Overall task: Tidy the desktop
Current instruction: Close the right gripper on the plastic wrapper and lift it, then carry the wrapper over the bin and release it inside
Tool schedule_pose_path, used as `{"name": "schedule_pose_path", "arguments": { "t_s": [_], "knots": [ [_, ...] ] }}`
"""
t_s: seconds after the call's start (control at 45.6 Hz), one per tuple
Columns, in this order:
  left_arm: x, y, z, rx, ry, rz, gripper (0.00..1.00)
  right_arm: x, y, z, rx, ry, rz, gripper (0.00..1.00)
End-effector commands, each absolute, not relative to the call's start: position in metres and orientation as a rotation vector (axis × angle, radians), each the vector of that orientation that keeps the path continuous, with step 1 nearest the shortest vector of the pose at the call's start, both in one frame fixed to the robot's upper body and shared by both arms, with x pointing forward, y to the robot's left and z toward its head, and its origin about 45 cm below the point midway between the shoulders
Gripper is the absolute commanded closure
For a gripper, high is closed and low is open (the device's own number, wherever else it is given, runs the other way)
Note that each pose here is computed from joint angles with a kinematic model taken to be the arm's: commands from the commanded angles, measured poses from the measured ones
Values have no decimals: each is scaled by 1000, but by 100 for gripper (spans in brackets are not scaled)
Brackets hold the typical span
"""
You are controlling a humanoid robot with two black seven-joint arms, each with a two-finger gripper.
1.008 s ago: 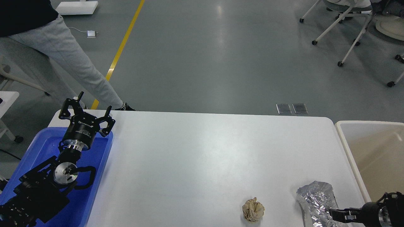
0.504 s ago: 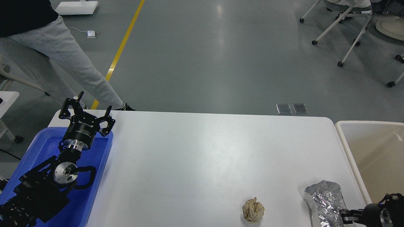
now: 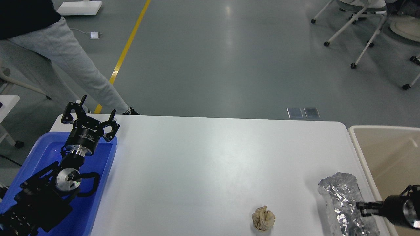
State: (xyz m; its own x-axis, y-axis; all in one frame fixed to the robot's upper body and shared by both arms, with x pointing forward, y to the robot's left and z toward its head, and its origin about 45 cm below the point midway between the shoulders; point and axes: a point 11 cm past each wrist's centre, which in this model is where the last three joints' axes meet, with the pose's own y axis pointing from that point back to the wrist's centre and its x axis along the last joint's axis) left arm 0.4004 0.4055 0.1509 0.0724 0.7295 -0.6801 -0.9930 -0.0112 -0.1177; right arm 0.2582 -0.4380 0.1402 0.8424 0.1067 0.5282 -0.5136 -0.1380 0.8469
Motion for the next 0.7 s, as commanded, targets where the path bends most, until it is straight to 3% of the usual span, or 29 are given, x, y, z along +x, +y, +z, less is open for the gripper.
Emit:
{"name": "schedule_pose_path", "arguments": {
  "t_s": [0.0, 0.46, 0.68],
  "knots": [
    [400, 406, 151, -677, 495, 1454, 0, 280, -437, 204, 1643, -353, 589, 100],
    [400, 406, 150, -676, 496, 1455, 0, 324, -423, 339, 1627, -357, 673, 100],
    [400, 406, 150, -676, 496, 1455, 0, 334, -420, 383, 1603, -406, 745, 100]
  ]
}}
